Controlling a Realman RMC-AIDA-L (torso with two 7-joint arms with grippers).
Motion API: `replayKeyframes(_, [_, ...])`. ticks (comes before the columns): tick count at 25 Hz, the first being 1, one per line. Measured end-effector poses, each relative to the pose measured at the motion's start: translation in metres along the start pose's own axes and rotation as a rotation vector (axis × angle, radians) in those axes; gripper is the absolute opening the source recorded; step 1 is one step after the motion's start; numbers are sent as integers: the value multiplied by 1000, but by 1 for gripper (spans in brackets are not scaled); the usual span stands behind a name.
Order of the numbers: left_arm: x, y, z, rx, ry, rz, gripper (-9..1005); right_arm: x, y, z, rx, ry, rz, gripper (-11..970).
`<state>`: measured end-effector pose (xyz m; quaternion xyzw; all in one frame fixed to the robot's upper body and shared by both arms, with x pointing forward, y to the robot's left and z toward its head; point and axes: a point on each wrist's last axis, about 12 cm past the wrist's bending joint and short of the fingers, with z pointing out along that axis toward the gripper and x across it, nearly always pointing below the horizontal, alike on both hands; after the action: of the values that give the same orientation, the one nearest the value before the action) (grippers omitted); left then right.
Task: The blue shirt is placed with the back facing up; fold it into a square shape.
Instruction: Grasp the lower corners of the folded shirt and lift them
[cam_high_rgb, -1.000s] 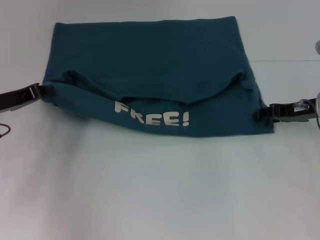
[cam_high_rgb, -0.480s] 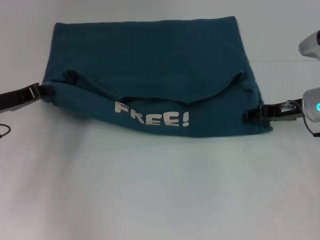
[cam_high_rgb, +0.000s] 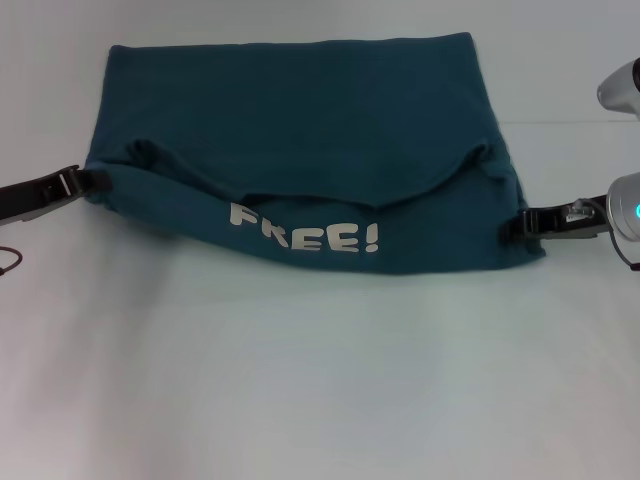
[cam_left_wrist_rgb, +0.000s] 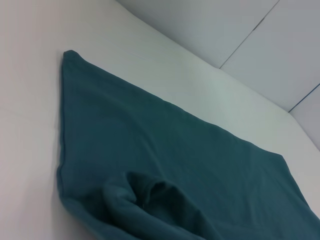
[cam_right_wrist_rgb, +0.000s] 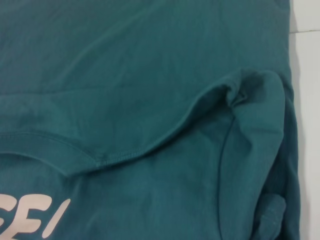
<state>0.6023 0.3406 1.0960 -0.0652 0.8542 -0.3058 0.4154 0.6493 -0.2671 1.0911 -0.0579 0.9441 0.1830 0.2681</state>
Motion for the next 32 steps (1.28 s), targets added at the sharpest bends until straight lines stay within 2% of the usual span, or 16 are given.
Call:
replayKeyframes(3, [0,0,0,1,0,0,56,-2,0,-1,-2,-6,1,342])
replayKeyframes(6, [0,-1,0,3,0,2,56,-3,0,-2,-9,-7,4,122])
replayKeyframes(12, [0,-3,-1,22,12,6,56,-7,7,-13,-85,-1,8,77])
replayKeyframes(17, [0,-3,-14,67,69,10,56,-4,6,-29,-140,42,11,79])
replayKeyframes(24, [8,-1,-51,110,251,24,56,17,-17,-55,-190,159,64,82])
replayKeyframes(26, [12,0,-62,122,309,24,56,27,-22,-60,-209,197,82,82])
replayKeyframes(27, [17,1,-71,135,380,25,56,37,-26,-66,-233,244,94,83])
replayKeyframes(32, [31,4,-86,135,497,24,56,55,-34,-73,-261,309,126,85])
